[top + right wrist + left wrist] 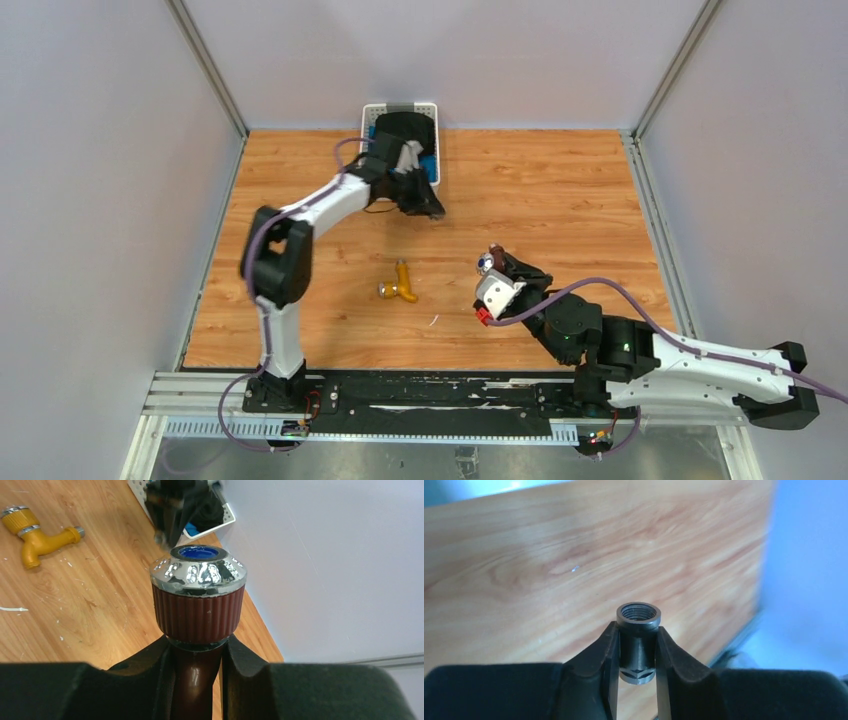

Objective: Install the water faucets
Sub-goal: Pick up the adaptor at the center of the board.

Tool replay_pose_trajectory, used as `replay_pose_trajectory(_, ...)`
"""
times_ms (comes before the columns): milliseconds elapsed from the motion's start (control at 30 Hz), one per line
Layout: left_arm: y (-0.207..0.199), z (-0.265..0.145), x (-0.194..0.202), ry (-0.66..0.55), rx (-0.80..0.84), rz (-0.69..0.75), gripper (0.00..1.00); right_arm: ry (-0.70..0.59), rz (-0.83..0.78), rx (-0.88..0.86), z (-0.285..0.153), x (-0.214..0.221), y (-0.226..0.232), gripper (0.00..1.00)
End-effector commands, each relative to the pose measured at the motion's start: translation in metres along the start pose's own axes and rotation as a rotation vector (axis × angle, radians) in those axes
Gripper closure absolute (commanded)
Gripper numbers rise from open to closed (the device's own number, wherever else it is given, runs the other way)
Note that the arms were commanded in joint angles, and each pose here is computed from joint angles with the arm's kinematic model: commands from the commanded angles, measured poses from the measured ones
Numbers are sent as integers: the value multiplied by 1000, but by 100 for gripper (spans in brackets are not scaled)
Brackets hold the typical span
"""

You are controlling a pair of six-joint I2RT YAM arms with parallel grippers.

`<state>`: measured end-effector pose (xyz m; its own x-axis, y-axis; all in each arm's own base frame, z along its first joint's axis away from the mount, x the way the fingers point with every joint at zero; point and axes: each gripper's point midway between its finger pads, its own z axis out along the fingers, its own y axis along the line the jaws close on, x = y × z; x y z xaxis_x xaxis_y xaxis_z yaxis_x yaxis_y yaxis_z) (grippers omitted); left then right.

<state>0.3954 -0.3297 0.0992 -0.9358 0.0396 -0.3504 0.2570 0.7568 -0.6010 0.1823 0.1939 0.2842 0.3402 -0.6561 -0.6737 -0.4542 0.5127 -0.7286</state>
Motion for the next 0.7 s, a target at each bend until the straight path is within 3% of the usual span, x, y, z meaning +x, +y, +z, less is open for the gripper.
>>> replay_pose_trajectory(0, -78, -133, -76, -454, 491, -372, 100, -8, -38, -64, 11, -3, 20, 100)
replay_pose_trajectory(200, -94, -211, -57, -625, 581, -419, 100, -15, -94, -30, 35, -22, 27, 100)
replay_pose_trajectory(467, -71, -291, -20, -997, 626, -477, 100, -172, -418, -26, 55, -62, 40, 100)
replay_pose_trajectory(667, -76, -297, 9, -931, 690, -520, 100, -224, -767, 98, 60, -79, 46, 100)
